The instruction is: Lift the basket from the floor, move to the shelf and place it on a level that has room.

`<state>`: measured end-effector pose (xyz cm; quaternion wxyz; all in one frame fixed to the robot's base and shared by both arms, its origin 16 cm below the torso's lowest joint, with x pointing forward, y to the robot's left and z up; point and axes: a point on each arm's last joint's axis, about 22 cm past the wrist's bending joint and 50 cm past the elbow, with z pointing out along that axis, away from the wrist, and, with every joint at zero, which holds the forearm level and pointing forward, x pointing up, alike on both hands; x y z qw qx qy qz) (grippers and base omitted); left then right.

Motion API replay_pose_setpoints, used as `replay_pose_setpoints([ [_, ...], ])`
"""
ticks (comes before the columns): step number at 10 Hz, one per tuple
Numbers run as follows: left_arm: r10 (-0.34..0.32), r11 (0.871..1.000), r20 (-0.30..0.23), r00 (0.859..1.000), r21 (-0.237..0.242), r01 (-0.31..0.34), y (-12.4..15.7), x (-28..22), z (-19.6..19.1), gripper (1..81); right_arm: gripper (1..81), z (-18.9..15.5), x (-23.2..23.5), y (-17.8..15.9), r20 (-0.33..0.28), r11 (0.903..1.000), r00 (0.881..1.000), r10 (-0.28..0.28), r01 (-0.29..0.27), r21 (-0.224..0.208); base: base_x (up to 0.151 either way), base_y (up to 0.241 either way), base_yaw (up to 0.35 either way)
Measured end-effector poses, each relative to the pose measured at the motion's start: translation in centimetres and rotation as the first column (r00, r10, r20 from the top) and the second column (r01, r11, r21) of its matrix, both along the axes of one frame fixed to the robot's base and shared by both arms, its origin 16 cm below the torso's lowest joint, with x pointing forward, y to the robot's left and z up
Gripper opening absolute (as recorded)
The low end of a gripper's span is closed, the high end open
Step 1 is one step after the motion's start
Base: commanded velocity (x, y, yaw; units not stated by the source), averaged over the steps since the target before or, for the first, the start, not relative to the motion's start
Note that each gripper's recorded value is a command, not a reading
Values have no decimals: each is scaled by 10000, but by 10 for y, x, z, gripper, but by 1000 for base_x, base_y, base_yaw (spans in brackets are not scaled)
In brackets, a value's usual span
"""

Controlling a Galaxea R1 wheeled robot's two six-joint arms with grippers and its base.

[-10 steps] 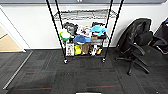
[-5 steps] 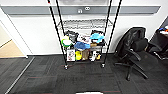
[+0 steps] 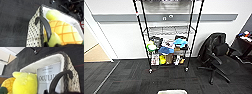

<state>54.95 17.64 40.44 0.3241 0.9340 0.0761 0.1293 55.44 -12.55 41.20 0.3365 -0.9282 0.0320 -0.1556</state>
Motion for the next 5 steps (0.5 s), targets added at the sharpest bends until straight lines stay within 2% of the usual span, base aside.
replay_pose_setpoints([
  [4, 198, 9997, -566, 9982, 117, -192, 27, -28, 18, 10, 10, 10, -33, 12, -585, 9999, 9983, 79, -70, 153, 0, 0, 0],
  [5, 191, 9998, -667, 9976, 76, -186, 27, -34, 22, 10, 10, 13, -40, 12, -687, 9999, 9976, 67, -57, 147, 0, 0, 0],
])
